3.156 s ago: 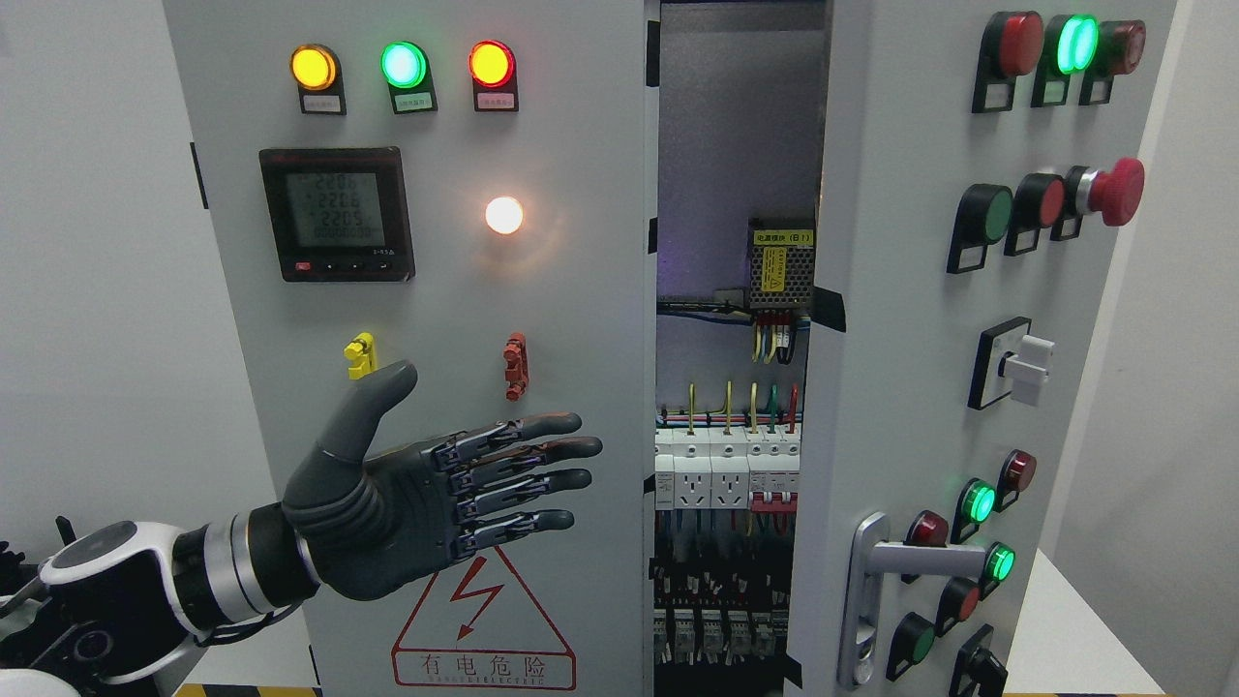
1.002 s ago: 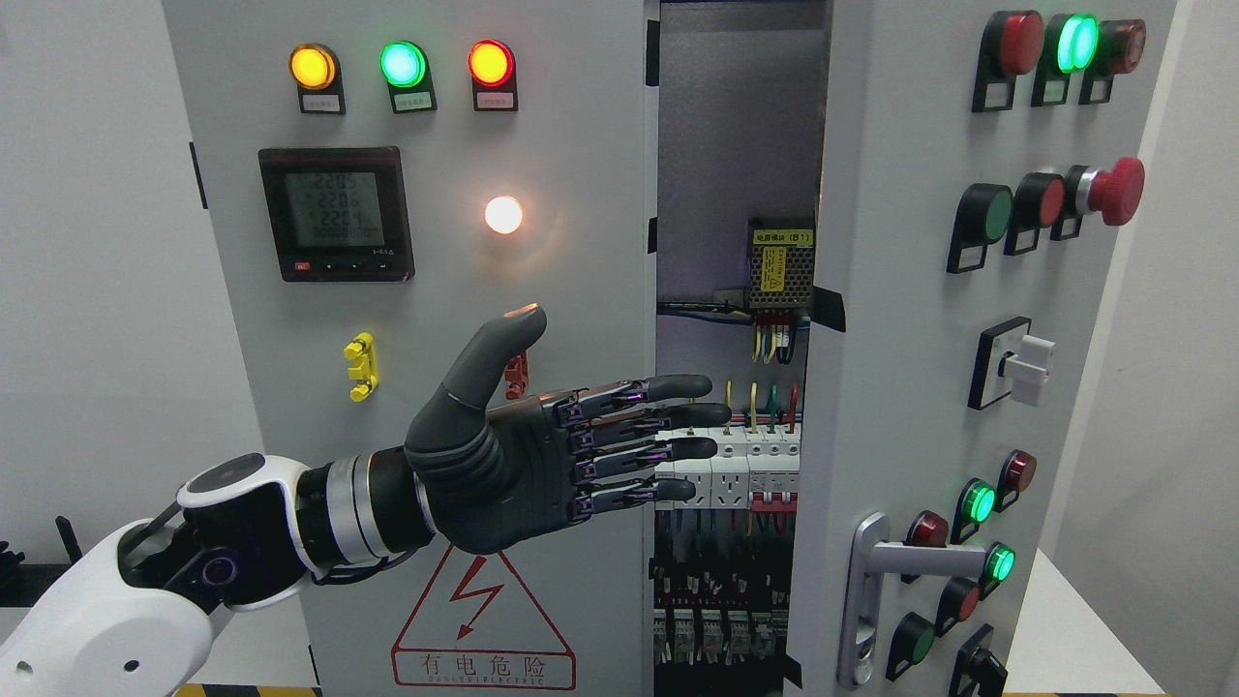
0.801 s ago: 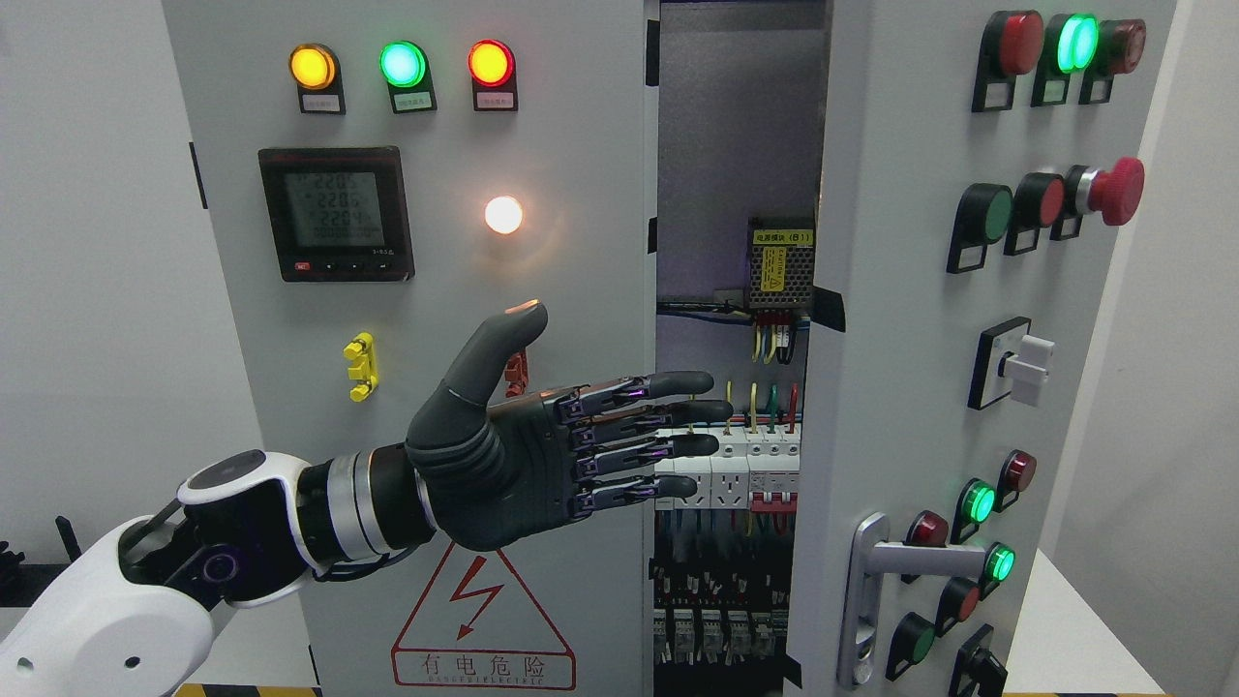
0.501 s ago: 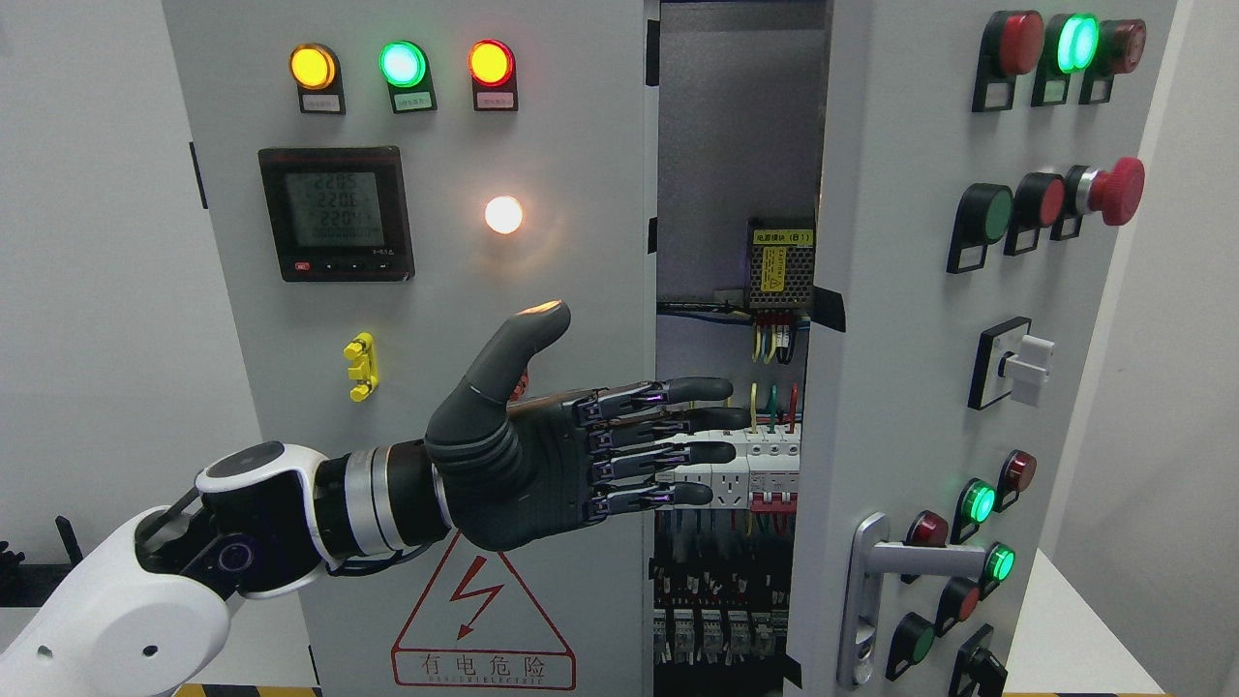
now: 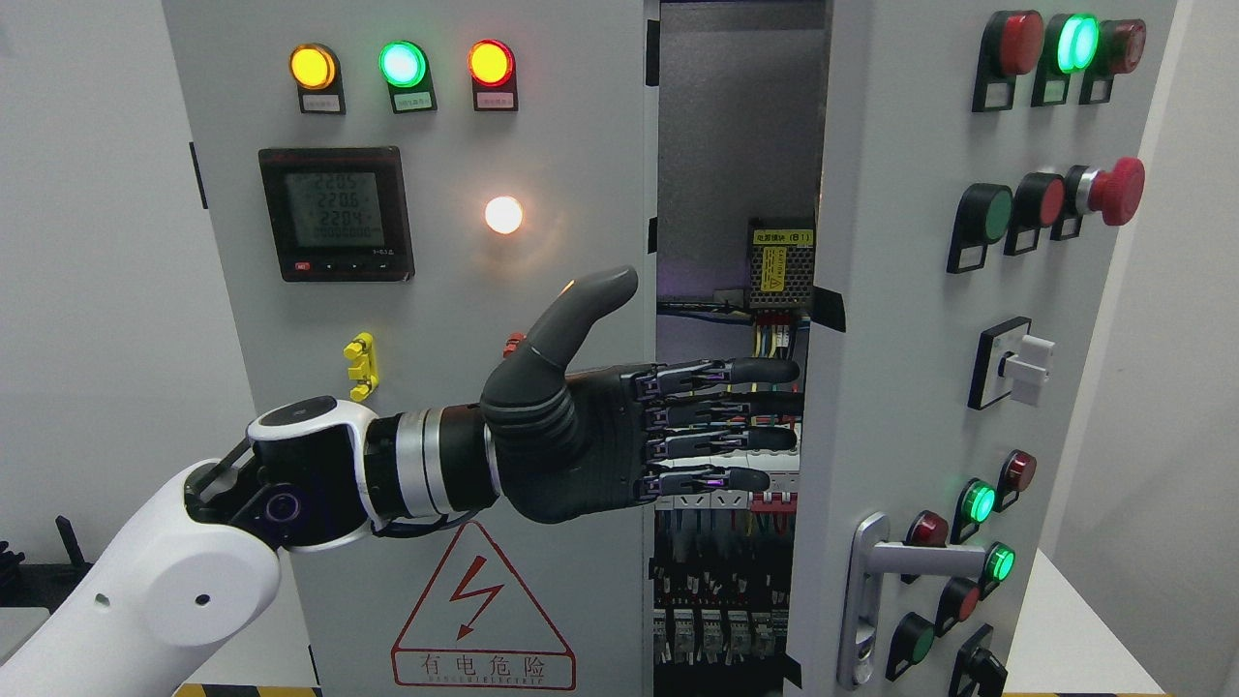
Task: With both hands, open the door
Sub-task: 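Push the door panel outward with the left hand, swinging it open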
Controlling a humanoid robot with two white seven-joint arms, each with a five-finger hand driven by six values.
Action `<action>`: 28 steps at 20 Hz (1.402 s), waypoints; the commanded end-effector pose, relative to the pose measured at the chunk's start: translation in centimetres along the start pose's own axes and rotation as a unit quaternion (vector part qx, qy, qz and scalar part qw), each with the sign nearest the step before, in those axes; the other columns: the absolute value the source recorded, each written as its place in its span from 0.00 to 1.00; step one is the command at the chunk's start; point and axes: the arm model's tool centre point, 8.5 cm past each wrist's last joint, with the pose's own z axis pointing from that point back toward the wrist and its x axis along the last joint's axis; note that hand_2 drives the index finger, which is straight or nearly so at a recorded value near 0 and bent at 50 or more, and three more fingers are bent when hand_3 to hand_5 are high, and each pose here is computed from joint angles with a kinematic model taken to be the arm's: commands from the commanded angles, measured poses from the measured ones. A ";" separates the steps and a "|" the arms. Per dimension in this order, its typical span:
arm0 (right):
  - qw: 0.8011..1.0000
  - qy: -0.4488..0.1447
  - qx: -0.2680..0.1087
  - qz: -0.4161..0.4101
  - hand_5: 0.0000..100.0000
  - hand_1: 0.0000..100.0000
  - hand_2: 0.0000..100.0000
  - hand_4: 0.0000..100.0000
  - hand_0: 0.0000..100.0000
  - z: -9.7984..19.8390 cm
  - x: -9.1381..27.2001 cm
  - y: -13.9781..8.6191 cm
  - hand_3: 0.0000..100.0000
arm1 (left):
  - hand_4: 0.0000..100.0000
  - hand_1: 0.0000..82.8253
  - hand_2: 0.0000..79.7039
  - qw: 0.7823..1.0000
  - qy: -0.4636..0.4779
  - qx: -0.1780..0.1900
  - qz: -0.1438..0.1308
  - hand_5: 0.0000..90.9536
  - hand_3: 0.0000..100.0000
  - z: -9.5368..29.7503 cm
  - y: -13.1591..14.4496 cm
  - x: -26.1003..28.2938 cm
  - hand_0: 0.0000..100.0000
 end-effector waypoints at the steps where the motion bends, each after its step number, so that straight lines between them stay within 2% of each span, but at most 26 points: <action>1: 1.000 0.000 0.000 0.000 0.00 0.00 0.00 0.00 0.00 0.0 0.0 0.0 0.00 | 0.04 0.00 0.00 0.999 -0.022 -0.031 0.029 0.00 0.00 -4.3 0.4 0.3 0.00; 11: 1.000 0.000 0.000 0.000 0.00 0.00 0.00 0.00 0.00 0.0 0.0 0.0 0.00 | 0.04 0.00 0.00 0.996 -0.030 -0.055 0.064 0.00 0.00 -8.8 0.4 -1.3 0.00; 18: 1.000 0.000 0.000 0.000 0.00 0.00 0.00 0.00 0.00 0.0 0.0 0.0 0.00 | 0.04 0.00 0.00 0.995 -0.029 -0.066 0.069 0.00 0.00 -11.1 -0.5 -1.9 0.00; 26: 1.000 0.000 0.000 0.000 0.00 0.00 0.00 0.00 0.00 0.0 0.0 0.0 0.00 | 0.04 0.00 0.00 0.993 -0.019 -0.096 0.066 0.00 0.00 -14.5 -2.5 -2.9 0.00; 28: 1.000 0.000 0.000 0.000 0.00 0.00 0.00 0.00 0.00 0.0 0.0 0.0 0.00 | 0.04 0.00 0.00 0.994 -0.017 -0.092 0.064 0.00 0.00 -15.1 -2.8 -2.8 0.00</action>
